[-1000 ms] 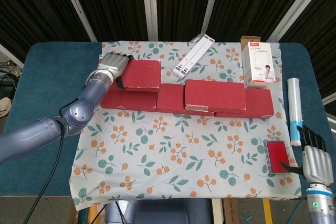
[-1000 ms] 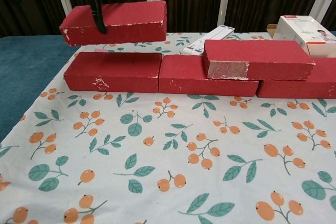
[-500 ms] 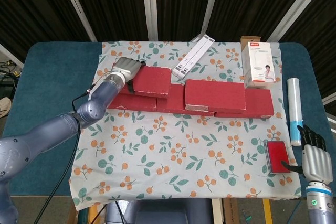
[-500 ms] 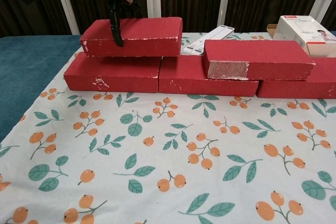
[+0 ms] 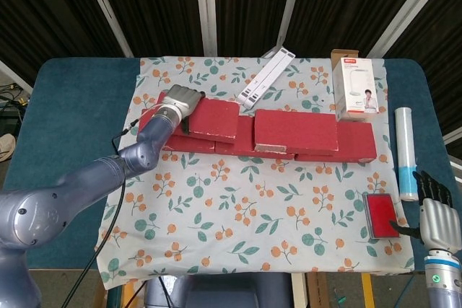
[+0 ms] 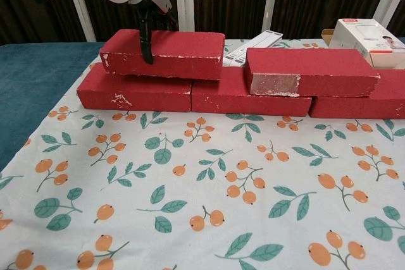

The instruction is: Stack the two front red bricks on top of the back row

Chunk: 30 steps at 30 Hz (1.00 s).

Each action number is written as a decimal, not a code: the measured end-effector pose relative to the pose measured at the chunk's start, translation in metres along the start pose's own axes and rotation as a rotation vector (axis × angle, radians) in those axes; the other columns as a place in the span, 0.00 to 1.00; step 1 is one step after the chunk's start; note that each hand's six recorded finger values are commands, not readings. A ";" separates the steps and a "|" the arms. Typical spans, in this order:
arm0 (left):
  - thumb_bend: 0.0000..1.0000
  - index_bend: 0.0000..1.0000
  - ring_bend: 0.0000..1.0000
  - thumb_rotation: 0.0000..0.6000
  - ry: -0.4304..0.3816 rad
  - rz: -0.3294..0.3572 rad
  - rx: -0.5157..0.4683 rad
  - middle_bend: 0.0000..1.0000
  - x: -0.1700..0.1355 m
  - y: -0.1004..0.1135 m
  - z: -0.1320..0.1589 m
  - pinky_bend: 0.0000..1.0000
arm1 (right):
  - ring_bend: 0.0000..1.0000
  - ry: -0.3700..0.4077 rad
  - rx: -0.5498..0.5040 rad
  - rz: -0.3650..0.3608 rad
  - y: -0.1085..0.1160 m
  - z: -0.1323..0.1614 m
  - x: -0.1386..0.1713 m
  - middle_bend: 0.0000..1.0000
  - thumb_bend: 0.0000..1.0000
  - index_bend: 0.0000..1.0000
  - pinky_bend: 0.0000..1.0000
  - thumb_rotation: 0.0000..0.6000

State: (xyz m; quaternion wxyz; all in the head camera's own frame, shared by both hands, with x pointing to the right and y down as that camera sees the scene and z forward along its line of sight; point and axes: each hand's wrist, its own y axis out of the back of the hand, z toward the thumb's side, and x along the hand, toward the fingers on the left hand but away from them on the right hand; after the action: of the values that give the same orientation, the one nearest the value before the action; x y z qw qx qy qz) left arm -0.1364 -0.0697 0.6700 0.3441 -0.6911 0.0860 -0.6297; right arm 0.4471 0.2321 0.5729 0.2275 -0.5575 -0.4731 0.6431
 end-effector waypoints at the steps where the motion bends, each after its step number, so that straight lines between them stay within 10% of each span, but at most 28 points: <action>1: 0.00 0.30 0.30 1.00 0.001 -0.003 0.004 0.34 0.000 0.000 0.002 0.31 | 0.00 0.001 -0.001 0.000 0.000 0.000 0.000 0.00 0.03 0.00 0.00 1.00; 30: 0.00 0.30 0.30 1.00 0.012 -0.025 0.025 0.33 0.004 -0.002 0.037 0.31 | 0.00 -0.003 -0.026 -0.014 0.008 -0.007 0.001 0.00 0.03 0.00 0.00 1.00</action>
State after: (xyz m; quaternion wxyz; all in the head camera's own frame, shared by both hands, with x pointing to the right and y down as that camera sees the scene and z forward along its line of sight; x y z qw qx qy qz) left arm -0.1020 -0.0573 0.6756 0.3442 -0.6841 0.0714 -0.6391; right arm 0.4553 0.2320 0.5658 0.2240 -0.5560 -0.4858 0.6362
